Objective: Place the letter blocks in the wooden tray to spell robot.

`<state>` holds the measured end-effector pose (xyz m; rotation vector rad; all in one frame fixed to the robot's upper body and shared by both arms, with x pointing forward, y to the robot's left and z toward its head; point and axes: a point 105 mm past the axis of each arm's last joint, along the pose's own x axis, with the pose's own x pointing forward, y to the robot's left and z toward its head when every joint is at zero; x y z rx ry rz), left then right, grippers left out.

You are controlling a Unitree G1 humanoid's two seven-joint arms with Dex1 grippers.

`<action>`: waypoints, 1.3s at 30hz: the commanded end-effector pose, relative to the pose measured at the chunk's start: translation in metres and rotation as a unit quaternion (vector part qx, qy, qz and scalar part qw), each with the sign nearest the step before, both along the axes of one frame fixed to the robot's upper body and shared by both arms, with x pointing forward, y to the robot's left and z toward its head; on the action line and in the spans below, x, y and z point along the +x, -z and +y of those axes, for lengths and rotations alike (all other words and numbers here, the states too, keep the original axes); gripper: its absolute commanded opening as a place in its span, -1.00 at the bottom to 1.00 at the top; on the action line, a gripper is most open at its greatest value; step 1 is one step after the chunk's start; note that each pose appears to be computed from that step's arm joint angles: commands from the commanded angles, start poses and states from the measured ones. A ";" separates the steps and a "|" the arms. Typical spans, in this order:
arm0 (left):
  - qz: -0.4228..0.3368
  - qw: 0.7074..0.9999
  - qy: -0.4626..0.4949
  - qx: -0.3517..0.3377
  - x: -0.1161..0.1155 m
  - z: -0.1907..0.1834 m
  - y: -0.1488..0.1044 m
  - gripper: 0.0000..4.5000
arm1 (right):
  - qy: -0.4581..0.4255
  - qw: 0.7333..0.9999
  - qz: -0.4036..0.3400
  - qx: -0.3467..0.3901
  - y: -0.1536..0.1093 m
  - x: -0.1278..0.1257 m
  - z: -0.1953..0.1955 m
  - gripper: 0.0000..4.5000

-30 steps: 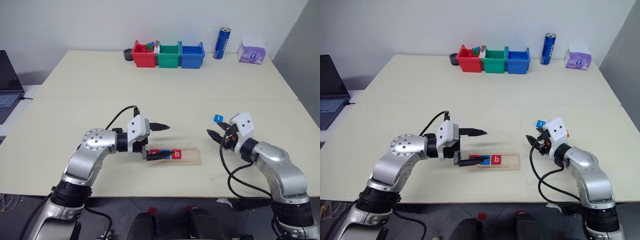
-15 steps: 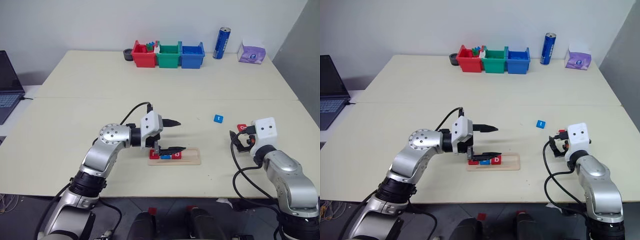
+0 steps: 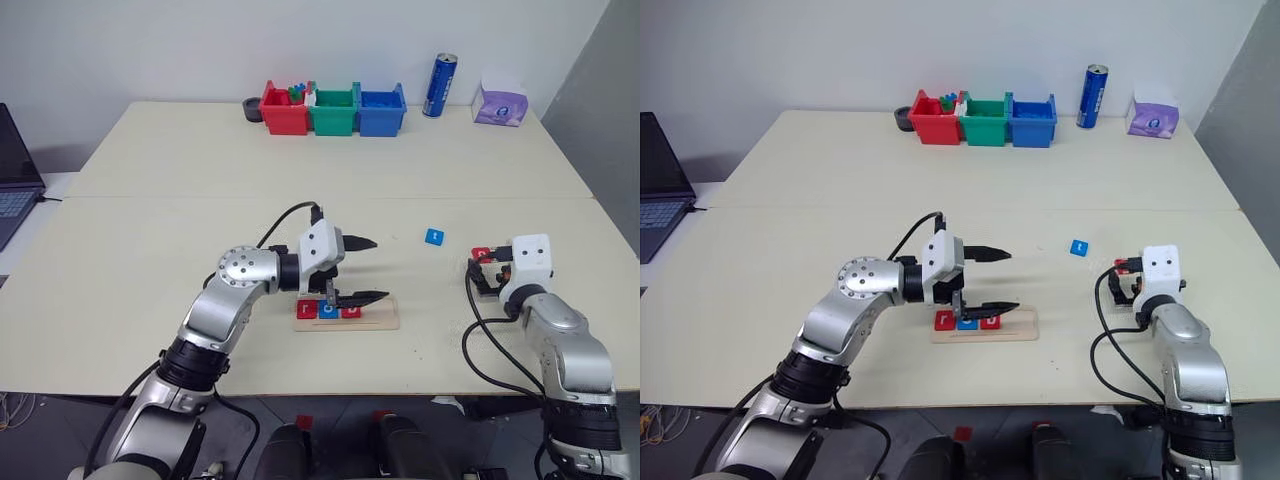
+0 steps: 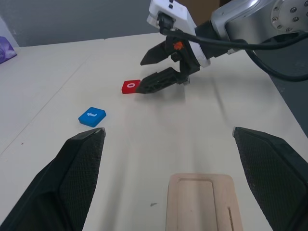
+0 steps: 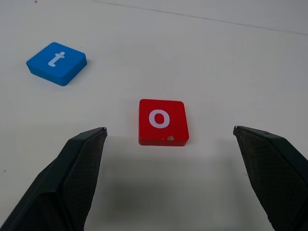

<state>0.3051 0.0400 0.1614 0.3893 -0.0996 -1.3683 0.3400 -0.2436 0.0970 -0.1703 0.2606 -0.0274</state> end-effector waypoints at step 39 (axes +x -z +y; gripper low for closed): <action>-0.022 1.000 0.016 0.015 -0.010 0.010 -0.008 1.00 | -0.041 0.993 0.062 0.087 -0.008 -0.041 0.059 -0.36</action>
